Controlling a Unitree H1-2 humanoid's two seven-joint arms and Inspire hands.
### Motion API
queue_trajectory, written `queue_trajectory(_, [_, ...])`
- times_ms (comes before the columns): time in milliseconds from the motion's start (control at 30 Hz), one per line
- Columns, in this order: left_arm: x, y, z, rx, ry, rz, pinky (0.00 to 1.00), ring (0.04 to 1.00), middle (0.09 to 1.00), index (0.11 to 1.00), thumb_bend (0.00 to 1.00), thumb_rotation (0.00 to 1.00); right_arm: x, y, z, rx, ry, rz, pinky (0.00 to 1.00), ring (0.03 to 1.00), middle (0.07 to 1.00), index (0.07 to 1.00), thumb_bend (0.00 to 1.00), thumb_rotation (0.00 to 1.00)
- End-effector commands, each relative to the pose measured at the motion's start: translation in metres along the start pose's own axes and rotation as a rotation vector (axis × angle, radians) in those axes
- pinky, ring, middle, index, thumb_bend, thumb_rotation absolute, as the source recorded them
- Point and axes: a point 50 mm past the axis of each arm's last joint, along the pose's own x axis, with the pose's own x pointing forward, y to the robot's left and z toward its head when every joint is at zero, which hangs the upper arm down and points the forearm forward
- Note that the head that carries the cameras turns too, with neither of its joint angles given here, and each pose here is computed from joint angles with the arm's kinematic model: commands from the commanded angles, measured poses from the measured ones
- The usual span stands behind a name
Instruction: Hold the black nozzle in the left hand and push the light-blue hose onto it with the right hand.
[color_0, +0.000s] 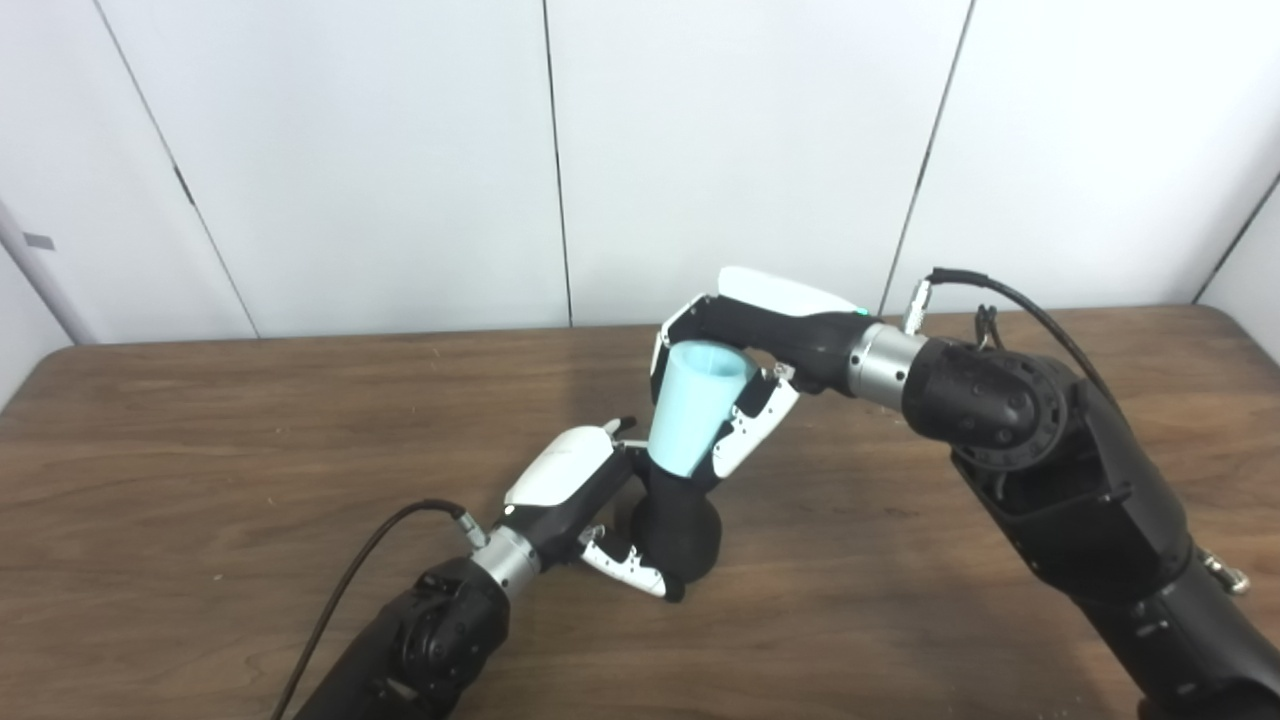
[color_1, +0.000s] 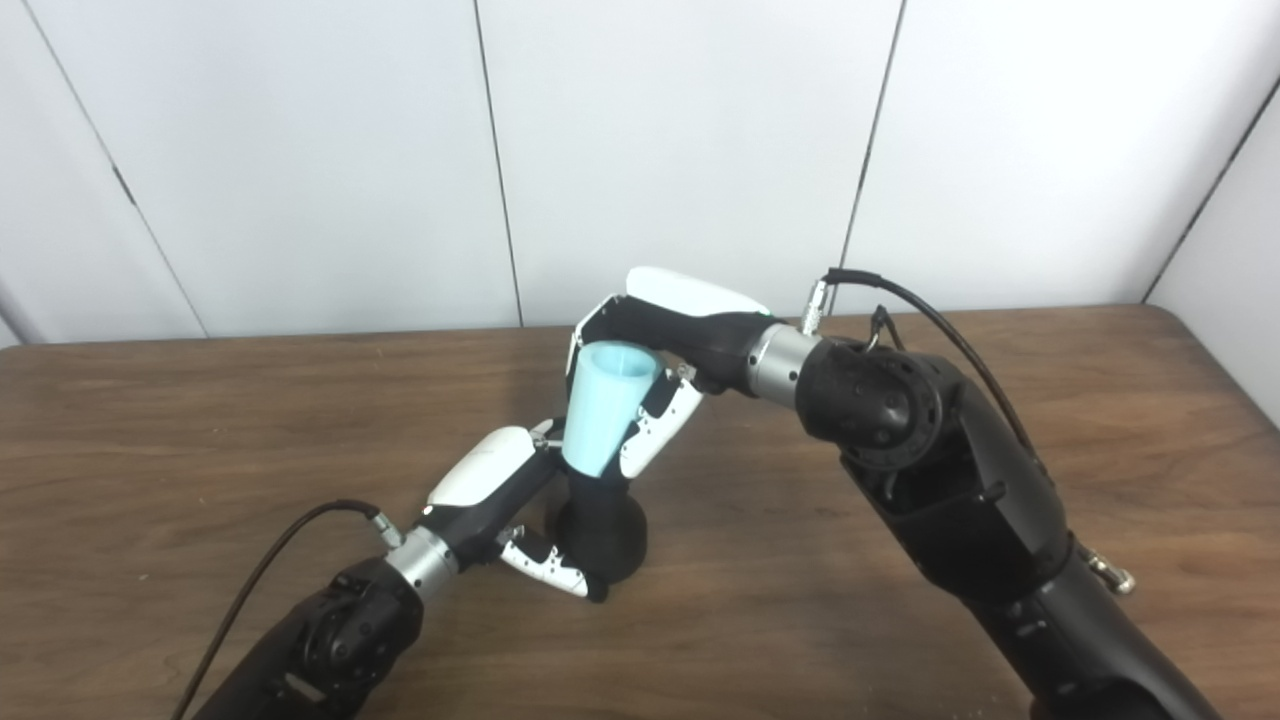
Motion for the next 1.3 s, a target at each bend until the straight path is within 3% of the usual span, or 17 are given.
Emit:
queue_trajectory(0, [-0.009, -0.028, -0.01, 0.02, 0.086, -0.151, 1.0, 0.605, 0.455, 0.508, 0.52, 0.0, 0.001, -0.013, 0.005, -0.016, -0.017, -0.05, 0.36, 0.439, 0.488, 0.491, 0.52, 0.0])
queue_trajectory(367, [-0.012, -0.026, -0.007, 0.01, 0.095, -0.142, 1.0, 0.604, 0.462, 0.505, 0.52, 0.0, 0.006, 0.001, 0.0, 0.039, -0.007, -0.019, 0.34, 0.427, 0.502, 0.496, 0.52, 0.0])
queue_trajectory(800, [-0.015, -0.021, -0.008, 0.02, 0.105, -0.139, 1.0, 0.604, 0.462, 0.505, 0.52, 0.0, -0.006, 0.001, -0.003, -0.036, -0.014, 0.04, 0.36, 0.427, 0.5, 0.492, 0.52, 0.0])
queue_trajectory(1033, [-0.013, -0.02, -0.008, 0.019, 0.103, -0.143, 1.0, 0.604, 0.462, 0.505, 0.52, 0.0, -0.014, -0.013, 0.007, -0.124, -0.054, 0.09, 0.37, 0.432, 0.494, 0.489, 0.52, 0.0])
queue_trajectory(1267, [-0.011, -0.023, -0.007, 0.016, 0.102, -0.151, 1.0, 0.604, 0.474, 0.497, 0.52, 0.0, -0.018, -0.027, 0.02, -0.17, -0.095, 0.086, 0.36, 0.414, 0.487, 0.498, 0.52, 0.0])
